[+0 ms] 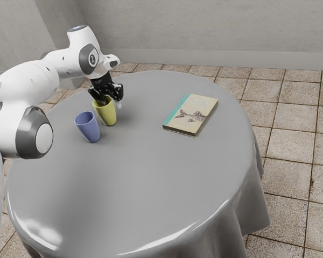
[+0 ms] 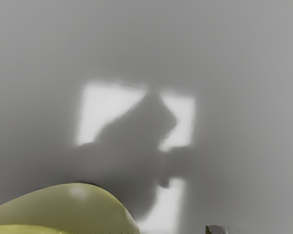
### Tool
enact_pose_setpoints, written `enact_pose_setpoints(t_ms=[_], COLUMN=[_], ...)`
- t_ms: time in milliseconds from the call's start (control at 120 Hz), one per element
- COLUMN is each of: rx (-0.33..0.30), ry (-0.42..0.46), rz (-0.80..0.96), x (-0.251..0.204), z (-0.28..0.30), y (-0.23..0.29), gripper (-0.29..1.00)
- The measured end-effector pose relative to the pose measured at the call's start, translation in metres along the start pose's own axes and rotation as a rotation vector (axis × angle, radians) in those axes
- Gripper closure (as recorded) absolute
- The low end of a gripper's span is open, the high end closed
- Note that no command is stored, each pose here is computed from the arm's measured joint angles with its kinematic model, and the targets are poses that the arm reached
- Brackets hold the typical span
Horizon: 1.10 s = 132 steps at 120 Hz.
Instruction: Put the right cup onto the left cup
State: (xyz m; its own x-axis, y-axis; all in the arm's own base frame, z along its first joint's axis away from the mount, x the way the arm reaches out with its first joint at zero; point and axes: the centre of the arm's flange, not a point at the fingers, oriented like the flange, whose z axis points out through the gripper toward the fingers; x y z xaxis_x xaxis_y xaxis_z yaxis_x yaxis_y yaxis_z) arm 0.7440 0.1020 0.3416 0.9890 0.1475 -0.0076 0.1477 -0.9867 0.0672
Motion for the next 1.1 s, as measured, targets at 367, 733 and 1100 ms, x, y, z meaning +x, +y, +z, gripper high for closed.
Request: enact_pose_setpoints(t_ms=[367,733,1100], rx=[0.003,0.002,0.093], ry=[-0.006,0.022,-0.026], rz=[-0.018,-0.013,-0.008], x=[-0.001,-0.005,-0.085], z=[-0.001,-0.040,-0.132], y=[-0.009,-0.002,0.022], gripper=[0.75,0.78,0.78])
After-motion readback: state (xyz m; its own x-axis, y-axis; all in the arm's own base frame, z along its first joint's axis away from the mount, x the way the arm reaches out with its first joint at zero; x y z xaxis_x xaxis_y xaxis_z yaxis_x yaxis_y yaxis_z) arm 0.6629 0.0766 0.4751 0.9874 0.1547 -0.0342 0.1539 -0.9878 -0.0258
